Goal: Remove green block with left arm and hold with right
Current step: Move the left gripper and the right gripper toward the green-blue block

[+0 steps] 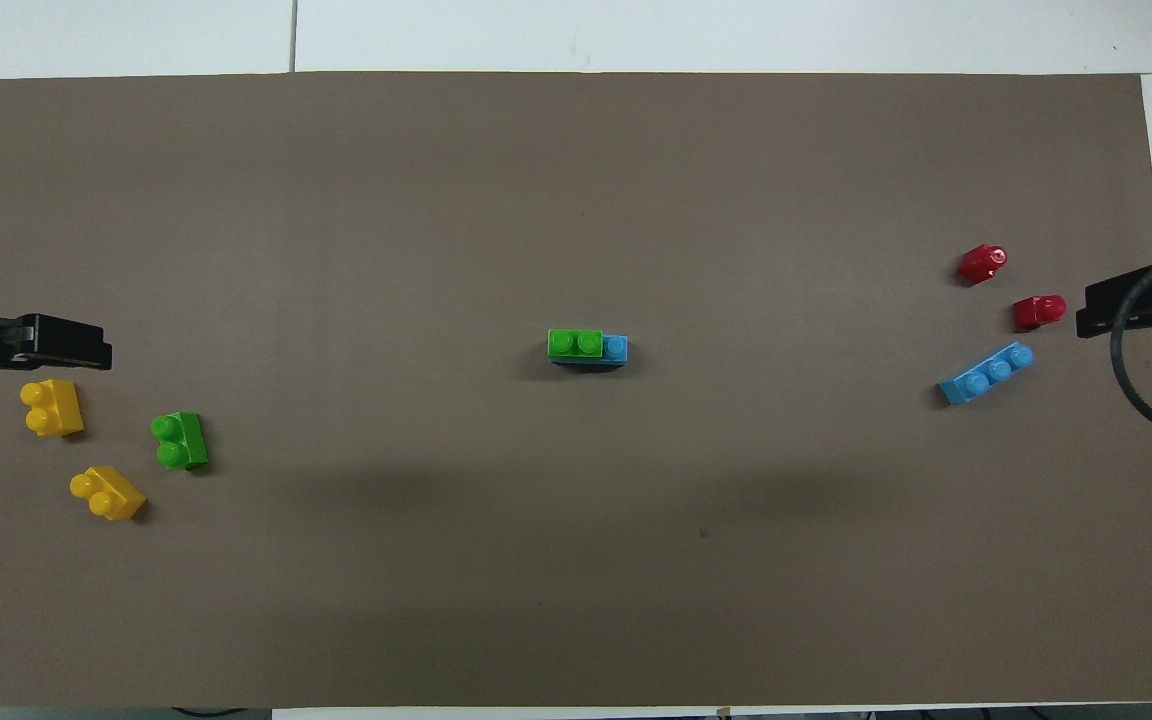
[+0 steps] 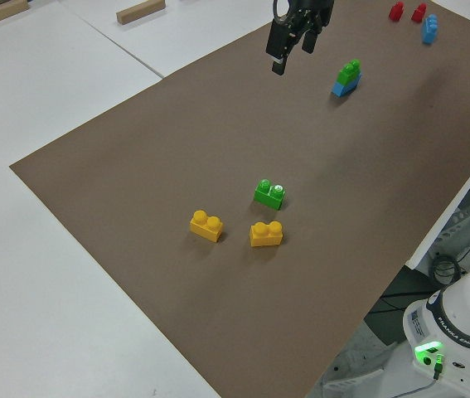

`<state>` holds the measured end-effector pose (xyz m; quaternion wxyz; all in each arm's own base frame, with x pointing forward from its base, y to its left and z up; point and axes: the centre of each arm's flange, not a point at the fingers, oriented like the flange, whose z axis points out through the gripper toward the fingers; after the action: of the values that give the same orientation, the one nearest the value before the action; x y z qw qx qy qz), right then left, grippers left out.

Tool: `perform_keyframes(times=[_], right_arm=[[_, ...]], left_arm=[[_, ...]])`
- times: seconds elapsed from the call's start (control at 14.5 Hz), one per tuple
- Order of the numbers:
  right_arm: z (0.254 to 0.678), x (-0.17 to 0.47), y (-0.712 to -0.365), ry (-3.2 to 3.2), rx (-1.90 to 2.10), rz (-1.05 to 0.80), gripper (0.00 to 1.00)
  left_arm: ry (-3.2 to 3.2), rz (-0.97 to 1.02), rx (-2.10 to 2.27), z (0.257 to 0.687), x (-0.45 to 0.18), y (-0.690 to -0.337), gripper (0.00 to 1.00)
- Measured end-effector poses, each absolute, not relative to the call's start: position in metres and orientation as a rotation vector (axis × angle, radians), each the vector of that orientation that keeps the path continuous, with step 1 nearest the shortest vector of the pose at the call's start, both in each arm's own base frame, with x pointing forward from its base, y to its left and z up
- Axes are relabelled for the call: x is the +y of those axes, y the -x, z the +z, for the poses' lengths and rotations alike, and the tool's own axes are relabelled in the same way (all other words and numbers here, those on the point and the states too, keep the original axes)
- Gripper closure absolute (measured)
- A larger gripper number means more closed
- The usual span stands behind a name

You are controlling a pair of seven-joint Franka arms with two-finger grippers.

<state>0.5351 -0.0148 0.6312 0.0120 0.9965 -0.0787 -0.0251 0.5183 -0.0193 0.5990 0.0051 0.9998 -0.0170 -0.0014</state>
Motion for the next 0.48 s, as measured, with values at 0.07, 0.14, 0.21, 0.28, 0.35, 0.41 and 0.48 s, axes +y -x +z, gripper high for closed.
perform_keyframes(times=[0.07, 0.14, 0.21, 0.28, 0.35, 0.41, 0.48], right_arm=[[0.631, -0.013, -0.536, -3.098, -0.330, -0.072, 0.00], [0.631, -0.010, -0.536, -3.083, -0.442, -0.069, 0.00], [0.630, -0.004, -0.536, -3.069, -0.561, -0.069, 0.00], [0.629, 0.003, -0.536, -3.057, -0.681, -0.072, 0.00], [0.629, 0.010, -0.536, -3.043, -0.797, -0.079, 0.00], [0.628, 0.016, -0.536, -3.022, -0.908, -0.088, 0.00], [0.627, 0.020, -0.536, -3.001, -1.016, -0.100, 0.00]], left_arm=[[-3.131, -0.005, -0.053, 0.599, -0.019, -0.518, 0.00], [-3.131, -0.007, -0.054, 0.599, -0.020, -0.518, 0.00], [-3.131, -0.007, -0.053, 0.599, -0.020, -0.518, 0.00], [-3.131, -0.009, -0.048, 0.598, -0.020, -0.518, 0.00], [-3.131, -0.010, -0.039, 0.598, -0.020, -0.518, 0.00], [-3.132, -0.010, -0.021, 0.598, -0.020, -0.518, 0.00], [-3.132, -0.011, 0.009, 0.598, -0.021, -0.518, 0.00]])
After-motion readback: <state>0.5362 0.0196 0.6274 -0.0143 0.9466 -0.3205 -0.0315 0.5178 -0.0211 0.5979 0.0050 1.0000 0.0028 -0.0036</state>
